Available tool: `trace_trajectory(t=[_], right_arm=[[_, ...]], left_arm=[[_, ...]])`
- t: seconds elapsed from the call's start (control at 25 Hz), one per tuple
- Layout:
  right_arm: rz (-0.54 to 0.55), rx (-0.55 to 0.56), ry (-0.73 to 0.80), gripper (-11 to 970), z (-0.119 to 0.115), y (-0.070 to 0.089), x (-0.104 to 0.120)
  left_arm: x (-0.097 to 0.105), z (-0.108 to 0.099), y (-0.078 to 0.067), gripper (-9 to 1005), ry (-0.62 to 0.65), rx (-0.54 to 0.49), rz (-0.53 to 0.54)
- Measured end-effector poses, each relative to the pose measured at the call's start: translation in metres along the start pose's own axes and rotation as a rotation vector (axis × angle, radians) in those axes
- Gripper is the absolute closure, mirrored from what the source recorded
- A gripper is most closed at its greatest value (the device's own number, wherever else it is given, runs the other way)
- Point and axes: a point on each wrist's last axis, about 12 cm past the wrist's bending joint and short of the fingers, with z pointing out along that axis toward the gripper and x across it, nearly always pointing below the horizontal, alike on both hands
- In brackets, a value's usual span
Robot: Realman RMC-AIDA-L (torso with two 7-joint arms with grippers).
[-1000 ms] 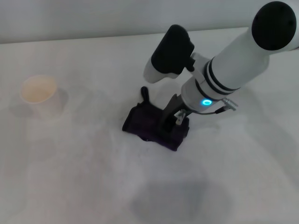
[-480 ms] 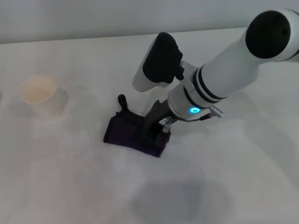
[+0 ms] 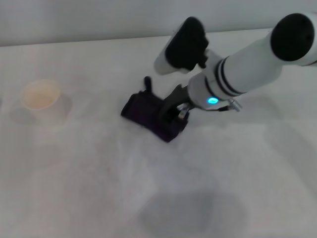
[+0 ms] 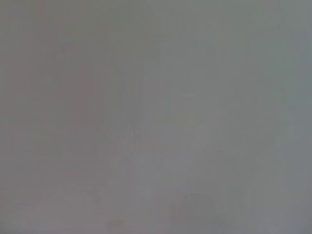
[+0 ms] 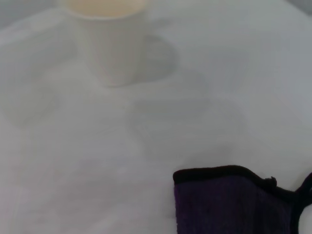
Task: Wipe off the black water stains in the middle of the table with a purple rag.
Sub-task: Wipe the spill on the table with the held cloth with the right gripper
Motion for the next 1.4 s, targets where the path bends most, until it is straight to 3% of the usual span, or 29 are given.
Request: trace_trajectory(t=[0.16,0.32,0.72,0.84,0.96,1.2,1.4], right_arm=[[0.048,0.026,0.016,868,-0.005,-0.014,0.008],[0.055,0.000,0.066,869,-0.008,-0.015,0.016],[-0.024,-0.123,0.099,868,-0.005,0.015,0.007],[-0.046,-0.111,0.036,867,0.005,0.026,-0.001],[-0.058,-0.069,-0.015,868,0.009,0.027,-0.006],[-0.012,0.033,-0.095,872,0.008,0.009,-0.007],[0.035,0.124,-0.077,870,-0.006,-0.025,0.004]], left_arm=[[-0.001,-0.001,0.003,103,-0.008,-0.011,-0.001],[-0.002,-0.002,0.005,103,-0.016,-0.024,-0.005],[-0.003,0.000,0.005,103,-0.019,-0.030,-0.005],[-0.003,0.000,0.006,103,-0.019,-0.031,-0.008],[-0.003,0.000,0.006,103,-0.018,-0.033,-0.009],[-0.004,0.001,0.007,103,-0.026,-0.045,-0.015],[-0.005,0.001,0.008,103,-0.030,-0.051,-0.016]])
